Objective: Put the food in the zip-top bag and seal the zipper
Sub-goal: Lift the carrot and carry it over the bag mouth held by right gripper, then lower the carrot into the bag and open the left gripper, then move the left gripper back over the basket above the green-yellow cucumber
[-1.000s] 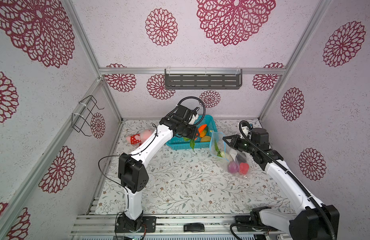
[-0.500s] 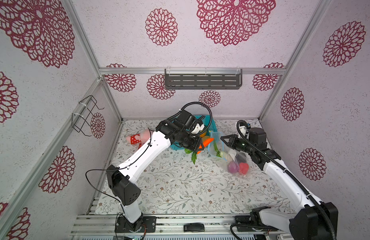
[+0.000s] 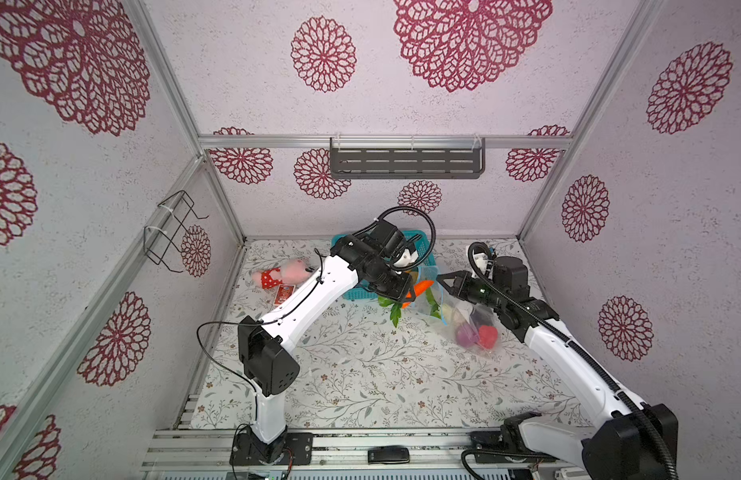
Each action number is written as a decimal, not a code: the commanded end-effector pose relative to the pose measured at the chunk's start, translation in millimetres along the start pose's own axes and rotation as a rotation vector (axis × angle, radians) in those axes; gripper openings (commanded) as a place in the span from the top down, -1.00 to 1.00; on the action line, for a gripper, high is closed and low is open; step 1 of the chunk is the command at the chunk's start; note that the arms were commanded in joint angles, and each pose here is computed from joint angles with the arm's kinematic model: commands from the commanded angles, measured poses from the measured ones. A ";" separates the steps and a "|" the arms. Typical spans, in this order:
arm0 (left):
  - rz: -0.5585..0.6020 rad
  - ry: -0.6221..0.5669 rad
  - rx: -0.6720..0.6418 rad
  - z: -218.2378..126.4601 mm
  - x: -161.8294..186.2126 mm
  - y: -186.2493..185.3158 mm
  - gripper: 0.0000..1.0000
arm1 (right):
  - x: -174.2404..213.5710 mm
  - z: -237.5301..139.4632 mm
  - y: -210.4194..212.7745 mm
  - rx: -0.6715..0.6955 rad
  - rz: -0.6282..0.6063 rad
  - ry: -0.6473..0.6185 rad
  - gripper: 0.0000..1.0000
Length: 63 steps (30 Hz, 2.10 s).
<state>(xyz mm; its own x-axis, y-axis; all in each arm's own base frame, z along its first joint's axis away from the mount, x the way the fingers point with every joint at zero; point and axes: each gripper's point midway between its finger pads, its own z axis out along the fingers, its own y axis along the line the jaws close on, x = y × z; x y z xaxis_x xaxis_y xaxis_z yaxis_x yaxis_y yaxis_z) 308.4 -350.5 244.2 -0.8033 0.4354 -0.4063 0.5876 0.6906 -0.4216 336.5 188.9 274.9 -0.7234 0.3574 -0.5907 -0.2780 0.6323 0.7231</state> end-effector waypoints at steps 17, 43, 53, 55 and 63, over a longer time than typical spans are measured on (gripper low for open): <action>-0.007 -0.008 0.051 41.9 -34.2 -9.3 0.38 | -7.3 -13.2 26.7 -0.069 -0.055 -0.058 1.00; 0.032 -0.027 0.013 66.9 -44.4 -6.3 -0.13 | -5.1 -15.7 27.4 -0.076 -0.046 -0.063 1.00; 0.068 -0.233 -0.027 3.0 -66.8 -6.7 -0.26 | -5.2 -21.4 20.9 -0.035 -0.057 -0.073 1.00; 0.041 -0.313 -0.034 -22.8 -76.7 1.7 -0.33 | -5.4 -23.8 18.6 -0.024 -0.057 -0.077 1.00; -0.127 -0.400 -0.117 -20.4 -107.2 79.7 -0.39 | -8.4 -30.0 17.7 0.000 -0.061 -0.082 1.00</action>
<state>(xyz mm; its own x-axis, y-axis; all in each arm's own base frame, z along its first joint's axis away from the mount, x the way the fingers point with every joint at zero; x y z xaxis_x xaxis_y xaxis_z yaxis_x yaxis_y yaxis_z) 406.9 -332.1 306.6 -0.7204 0.1377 -0.6797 0.5203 0.7554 -0.3984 320.3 180.2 290.8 -0.6845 0.3766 -0.6243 -0.2908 0.6442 0.7074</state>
